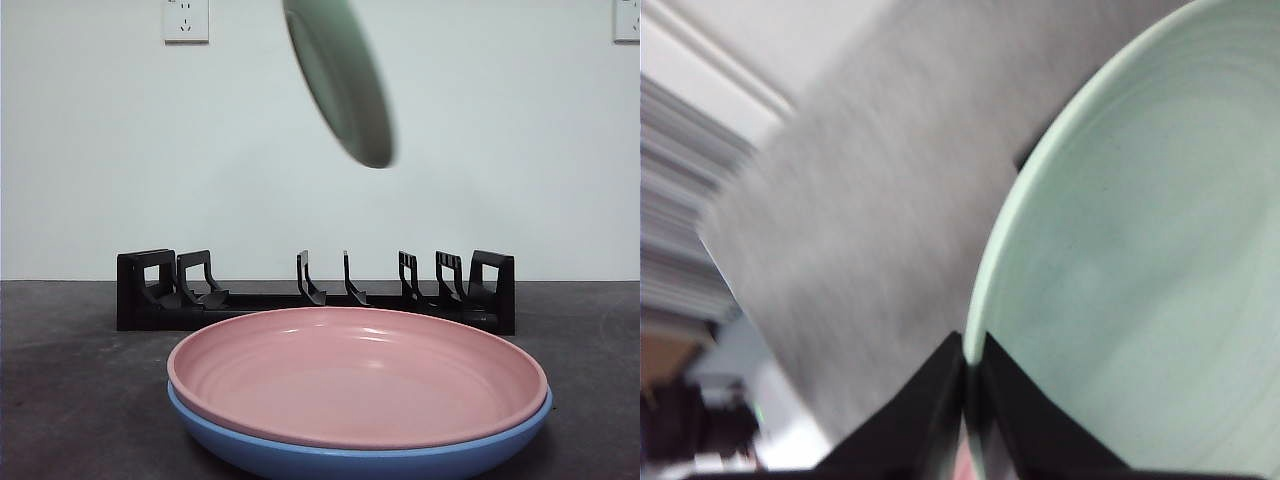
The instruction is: Place the plate
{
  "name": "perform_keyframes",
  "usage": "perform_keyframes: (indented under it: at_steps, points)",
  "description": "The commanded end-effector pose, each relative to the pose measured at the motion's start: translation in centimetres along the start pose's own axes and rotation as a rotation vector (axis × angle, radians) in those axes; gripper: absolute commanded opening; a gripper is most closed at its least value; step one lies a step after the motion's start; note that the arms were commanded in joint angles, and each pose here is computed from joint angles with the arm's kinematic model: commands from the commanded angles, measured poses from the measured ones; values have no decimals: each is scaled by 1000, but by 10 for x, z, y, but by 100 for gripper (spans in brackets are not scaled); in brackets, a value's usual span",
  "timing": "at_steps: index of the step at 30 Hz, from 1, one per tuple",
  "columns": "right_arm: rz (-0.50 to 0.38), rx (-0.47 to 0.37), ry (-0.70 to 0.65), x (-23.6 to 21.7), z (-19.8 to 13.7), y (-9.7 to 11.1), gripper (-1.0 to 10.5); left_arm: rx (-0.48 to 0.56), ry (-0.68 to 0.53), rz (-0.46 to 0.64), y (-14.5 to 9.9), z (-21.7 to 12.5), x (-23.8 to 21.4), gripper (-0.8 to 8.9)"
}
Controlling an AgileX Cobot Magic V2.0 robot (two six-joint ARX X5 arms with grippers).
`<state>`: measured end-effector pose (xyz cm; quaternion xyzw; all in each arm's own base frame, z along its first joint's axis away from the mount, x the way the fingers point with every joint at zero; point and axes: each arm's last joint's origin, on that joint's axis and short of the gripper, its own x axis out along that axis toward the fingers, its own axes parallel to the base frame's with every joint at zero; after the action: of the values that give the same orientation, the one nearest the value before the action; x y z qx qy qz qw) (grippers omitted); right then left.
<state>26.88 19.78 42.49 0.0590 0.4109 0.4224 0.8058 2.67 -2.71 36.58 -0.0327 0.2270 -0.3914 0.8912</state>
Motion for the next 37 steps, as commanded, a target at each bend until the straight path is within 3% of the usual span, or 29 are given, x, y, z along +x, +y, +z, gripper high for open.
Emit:
perform_keyframes:
  at_steps: [1, 12, 15, 19, 26, 31, 37]
  points:
    - [3, -87, 30, -11, -7, 12, 6, 37, -25, -7, -2, 4, -5, 499]
    - [69, -267, 160, -43, -68, 70, 6, 68, -25, -6, -2, 4, -5, 499]
    - [11, -336, 200, -39, -92, 84, 6, 68, -26, -7, -2, 4, -5, 500]
    - [-131, -413, 236, -23, -122, 95, 6, 68, -29, -7, -2, 5, -5, 499]
    - [-159, -475, 314, 28, -172, 108, 6, 77, -64, -11, -3, 8, -5, 500]
    - [-307, -503, 360, 64, -203, 103, 6, 80, -72, -12, -3, 9, -5, 499]
    - [-373, -504, 403, 96, -217, 97, 6, 91, -71, -11, -3, 9, -5, 499]
